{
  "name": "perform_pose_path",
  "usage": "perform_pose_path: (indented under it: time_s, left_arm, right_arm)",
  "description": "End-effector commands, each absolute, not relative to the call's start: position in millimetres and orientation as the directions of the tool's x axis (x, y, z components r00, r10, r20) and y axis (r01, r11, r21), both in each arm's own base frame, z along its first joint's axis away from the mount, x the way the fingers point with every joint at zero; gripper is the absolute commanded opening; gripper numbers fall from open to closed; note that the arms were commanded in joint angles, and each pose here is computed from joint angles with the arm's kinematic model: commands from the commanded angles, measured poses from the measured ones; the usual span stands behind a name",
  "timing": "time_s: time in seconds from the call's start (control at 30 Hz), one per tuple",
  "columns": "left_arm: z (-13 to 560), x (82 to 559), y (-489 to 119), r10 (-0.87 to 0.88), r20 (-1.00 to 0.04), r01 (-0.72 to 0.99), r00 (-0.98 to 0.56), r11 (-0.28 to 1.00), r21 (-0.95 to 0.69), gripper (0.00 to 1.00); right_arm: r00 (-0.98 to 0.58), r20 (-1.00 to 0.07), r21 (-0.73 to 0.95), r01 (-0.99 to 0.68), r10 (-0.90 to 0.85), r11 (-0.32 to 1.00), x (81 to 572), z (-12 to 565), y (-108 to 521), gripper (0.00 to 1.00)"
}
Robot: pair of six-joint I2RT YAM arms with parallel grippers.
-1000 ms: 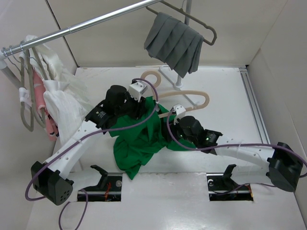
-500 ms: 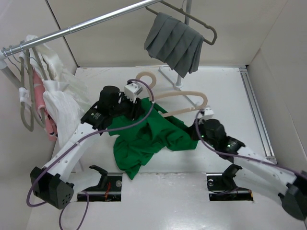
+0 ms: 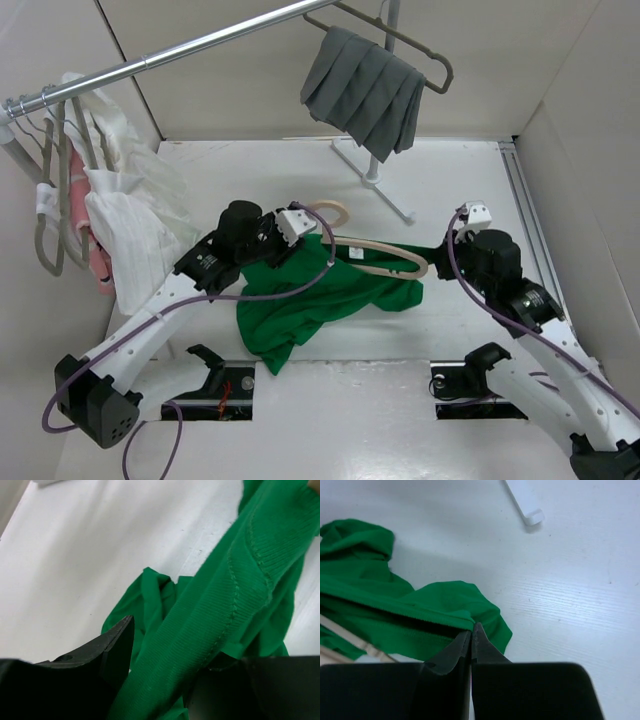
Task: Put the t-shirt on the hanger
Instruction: Place tshirt on hanger
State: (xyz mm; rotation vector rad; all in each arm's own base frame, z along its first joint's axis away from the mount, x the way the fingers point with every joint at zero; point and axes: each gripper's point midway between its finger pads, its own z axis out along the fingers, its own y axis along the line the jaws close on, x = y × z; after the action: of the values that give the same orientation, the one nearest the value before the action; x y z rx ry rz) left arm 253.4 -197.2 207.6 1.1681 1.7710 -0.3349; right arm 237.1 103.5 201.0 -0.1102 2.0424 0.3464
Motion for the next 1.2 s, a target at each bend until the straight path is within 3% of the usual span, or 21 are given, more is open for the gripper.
perform_pose_path:
  time_s: [0.0, 0.13, 0.27, 0.4, 0.57, 0.67, 0.87, 1.07, 1.1, 1.17]
  left_arm:
    - [228, 282, -176, 0.536, -0.837, 0.706, -0.107, 0.634, 0.316, 0.00]
    - [239, 291, -175, 0.418, -0.885, 0.713, -0.203, 0.683, 0.159, 0.00]
    - [245, 296, -172, 0.409, -0.890, 0.689, -0.200, 0.705, 0.169, 0.00]
    - [236, 297, -164, 0.510, -0.848, 0.708, -0.146, 0.653, 0.271, 0.00]
    - [212, 287, -161, 0.703, -0.710, 0.721, -0.028, 0.506, 0.473, 0.00]
    - [200, 279, -171, 0.723, -0.690, 0.756, -0.014, 0.460, 0.466, 0.00]
    - [217, 268, -208, 0.621, -0.783, 0.826, -0.012, 0.448, 0.342, 0.00]
    - [227, 270, -221, 0.571, -0.819, 0.837, -0.054, 0.473, 0.274, 0.00]
    - [232, 269, -224, 0.556, -0.829, 0.843, -0.051, 0.470, 0.263, 0.00]
    - [235, 270, -228, 0.540, -0.840, 0.844, -0.055, 0.475, 0.250, 0.00]
  right_arm:
    - [-0.472, -0.876, 0.021, -0.248, -0.102, 0.968, 235, 216, 81, 0.00]
    - [-0.520, -0.838, -0.002, -0.300, -0.166, 0.954, 227, 204, 83, 0.00]
    - [-0.532, -0.830, 0.019, -0.333, -0.171, 0.943, 220, 193, 85, 0.00]
    - [-0.517, -0.840, 0.018, -0.329, -0.164, 0.944, 219, 199, 82, 0.00]
    - [-0.420, -0.885, -0.030, -0.378, -0.201, 0.925, 233, 244, 88, 0.00]
    - [-0.414, -0.877, -0.014, -0.485, -0.243, 0.874, 244, 249, 116, 0.00]
    - [-0.278, -0.914, -0.006, -0.717, -0.294, 0.697, 238, 263, 207, 0.00]
    - [-0.187, -0.939, -0.007, -0.828, -0.288, 0.560, 223, 280, 248, 0.00]
    - [-0.191, -0.929, -0.014, -0.838, -0.318, 0.545, 219, 277, 245, 0.19]
    - [-0.155, -0.918, -0.066, -0.850, -0.366, 0.523, 215, 276, 239, 0.47]
